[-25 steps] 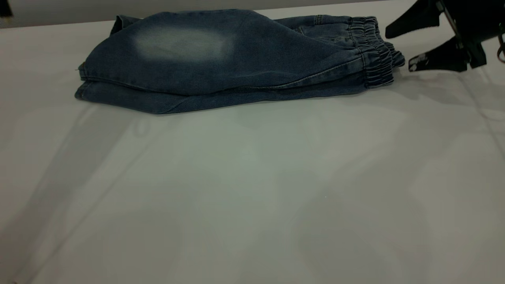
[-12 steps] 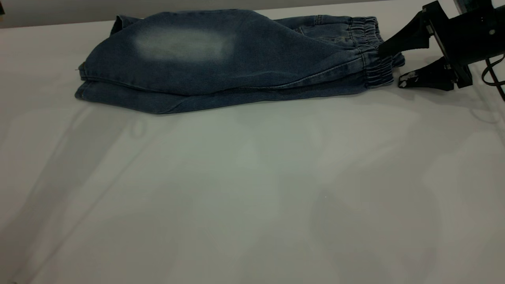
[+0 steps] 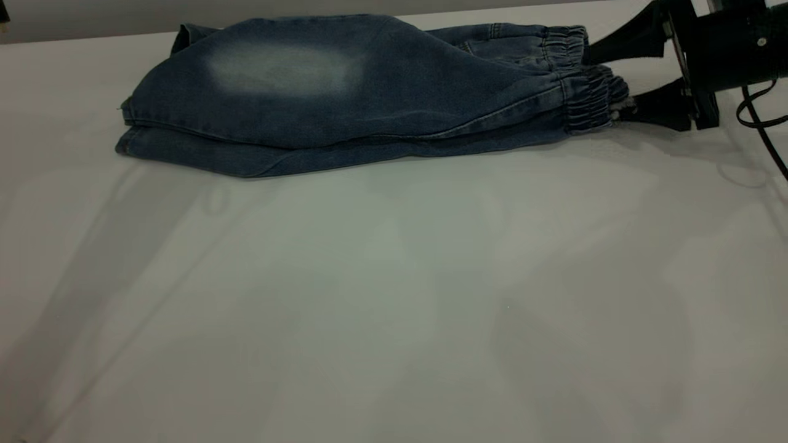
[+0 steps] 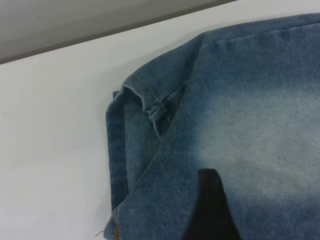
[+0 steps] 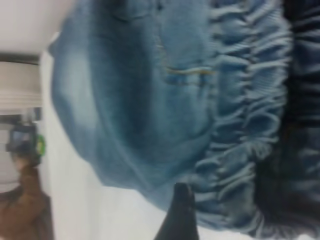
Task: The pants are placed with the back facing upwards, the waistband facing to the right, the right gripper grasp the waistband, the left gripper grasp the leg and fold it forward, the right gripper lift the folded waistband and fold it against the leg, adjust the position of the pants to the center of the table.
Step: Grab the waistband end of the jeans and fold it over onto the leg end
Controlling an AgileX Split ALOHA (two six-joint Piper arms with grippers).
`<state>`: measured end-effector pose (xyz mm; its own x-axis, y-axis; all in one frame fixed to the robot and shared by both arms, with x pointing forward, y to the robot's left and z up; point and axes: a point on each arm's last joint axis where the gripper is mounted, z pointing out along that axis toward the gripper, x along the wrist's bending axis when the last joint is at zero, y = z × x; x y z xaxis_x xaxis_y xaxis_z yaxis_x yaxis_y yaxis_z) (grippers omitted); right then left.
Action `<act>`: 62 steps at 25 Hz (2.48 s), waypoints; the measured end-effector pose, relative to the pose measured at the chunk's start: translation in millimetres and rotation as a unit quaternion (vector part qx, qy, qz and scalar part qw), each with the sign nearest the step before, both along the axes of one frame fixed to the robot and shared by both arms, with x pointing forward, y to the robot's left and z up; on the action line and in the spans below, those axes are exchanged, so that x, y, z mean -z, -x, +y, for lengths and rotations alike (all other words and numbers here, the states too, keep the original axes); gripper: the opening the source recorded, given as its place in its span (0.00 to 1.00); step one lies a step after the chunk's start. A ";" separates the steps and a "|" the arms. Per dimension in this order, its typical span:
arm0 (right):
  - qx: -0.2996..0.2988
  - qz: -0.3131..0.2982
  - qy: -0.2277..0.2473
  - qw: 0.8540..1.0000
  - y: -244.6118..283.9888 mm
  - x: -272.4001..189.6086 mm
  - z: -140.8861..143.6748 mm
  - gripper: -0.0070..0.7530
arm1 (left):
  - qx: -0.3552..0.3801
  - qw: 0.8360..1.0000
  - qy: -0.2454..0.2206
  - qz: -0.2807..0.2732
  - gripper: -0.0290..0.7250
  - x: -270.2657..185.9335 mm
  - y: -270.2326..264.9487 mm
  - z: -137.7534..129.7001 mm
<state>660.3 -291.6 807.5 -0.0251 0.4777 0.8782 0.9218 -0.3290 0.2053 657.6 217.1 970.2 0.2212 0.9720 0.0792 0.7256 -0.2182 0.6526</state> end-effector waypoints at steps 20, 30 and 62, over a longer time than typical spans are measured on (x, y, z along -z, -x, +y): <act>-0.023 0.005 0.031 0.999 1.9 4.9 11.1 0.72 | 0.000 1.000 0.000 0.001 0.67 0.2 0.3 -0.2; -0.030 0.005 0.057 0.998 0.9 8.2 27.0 0.71 | -0.001 1.000 0.002 0.001 0.67 0.1 0.2 -0.5; -0.035 -0.032 0.108 0.993 -5.2 -20.2 26.9 0.05 | -0.005 0.998 -0.013 0.059 0.67 29.7 0.8 0.1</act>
